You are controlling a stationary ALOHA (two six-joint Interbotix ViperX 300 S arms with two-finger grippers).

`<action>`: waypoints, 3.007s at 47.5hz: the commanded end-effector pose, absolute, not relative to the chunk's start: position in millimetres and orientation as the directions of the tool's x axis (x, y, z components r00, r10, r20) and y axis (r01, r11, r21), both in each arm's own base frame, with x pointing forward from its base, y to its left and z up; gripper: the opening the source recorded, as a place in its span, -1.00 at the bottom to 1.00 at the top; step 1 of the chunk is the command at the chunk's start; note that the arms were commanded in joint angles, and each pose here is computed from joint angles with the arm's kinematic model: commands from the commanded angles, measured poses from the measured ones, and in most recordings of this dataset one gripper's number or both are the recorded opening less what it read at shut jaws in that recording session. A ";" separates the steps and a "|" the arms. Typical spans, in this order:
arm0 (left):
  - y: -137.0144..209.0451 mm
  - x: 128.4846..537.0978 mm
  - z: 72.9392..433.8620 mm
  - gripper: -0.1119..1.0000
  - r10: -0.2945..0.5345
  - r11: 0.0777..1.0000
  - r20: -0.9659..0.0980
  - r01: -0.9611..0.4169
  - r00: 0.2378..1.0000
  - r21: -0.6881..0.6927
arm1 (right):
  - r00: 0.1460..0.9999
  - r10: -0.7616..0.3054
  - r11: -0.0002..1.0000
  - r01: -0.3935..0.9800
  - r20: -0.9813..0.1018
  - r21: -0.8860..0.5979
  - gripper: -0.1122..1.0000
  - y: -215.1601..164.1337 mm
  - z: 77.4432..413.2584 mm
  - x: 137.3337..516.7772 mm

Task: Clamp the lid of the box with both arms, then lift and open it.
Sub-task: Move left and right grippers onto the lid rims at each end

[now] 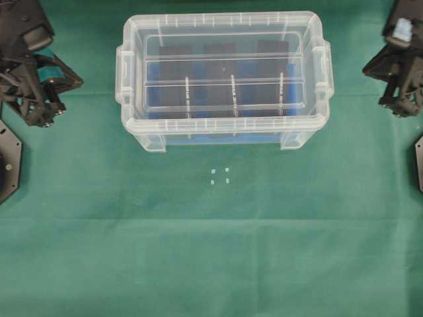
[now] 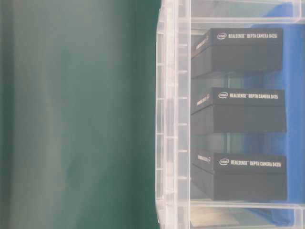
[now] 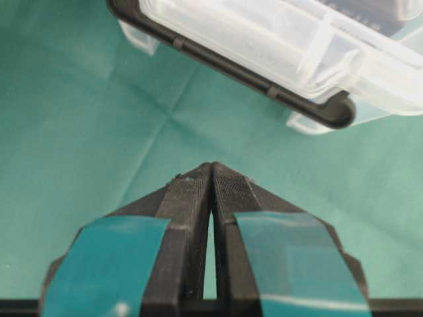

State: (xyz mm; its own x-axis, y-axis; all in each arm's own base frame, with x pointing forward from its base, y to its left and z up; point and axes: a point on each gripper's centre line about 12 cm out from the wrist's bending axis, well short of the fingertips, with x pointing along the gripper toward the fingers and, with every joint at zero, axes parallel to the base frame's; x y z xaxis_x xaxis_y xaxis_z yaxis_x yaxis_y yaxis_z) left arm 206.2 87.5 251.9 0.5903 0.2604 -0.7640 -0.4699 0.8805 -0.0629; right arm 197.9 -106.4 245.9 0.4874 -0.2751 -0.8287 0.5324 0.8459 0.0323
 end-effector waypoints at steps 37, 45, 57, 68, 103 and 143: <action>94.1 214.6 230.1 -0.77 0.234 0.923 -0.834 -0.383 0.500 0.030 | 0.444 -0.300 0.877 0.477 -0.844 -0.060 -0.81 -119.9 235.8 211.8; 92.6 213.5 228.8 -0.77 0.224 0.940 -0.849 -0.335 0.478 0.059 | 0.433 -0.305 0.893 0.439 -0.848 -0.097 -0.81 -120.8 237.1 210.8; 91.9 211.4 225.9 -0.77 0.209 0.942 -0.874 -0.330 0.440 0.059 | 0.442 -0.310 0.899 0.425 -0.842 -0.108 -0.81 -121.8 241.5 212.7; 91.9 211.4 225.9 -0.77 0.209 0.942 -0.874 -0.330 0.440 0.059 | 0.438 -0.309 0.899 0.424 -0.844 -0.108 -0.81 -121.6 241.2 212.2; 112.1 256.3 218.7 -0.77 0.200 0.956 -0.887 -0.280 0.416 0.084 | 0.434 -0.290 0.913 0.393 -0.853 -0.111 -0.81 -128.4 229.9 237.6; 123.7 289.7 225.0 -0.77 0.204 0.977 -0.874 -0.149 0.442 0.152 | 0.496 -0.272 0.950 0.273 -0.825 -0.149 -0.81 -120.9 231.6 269.3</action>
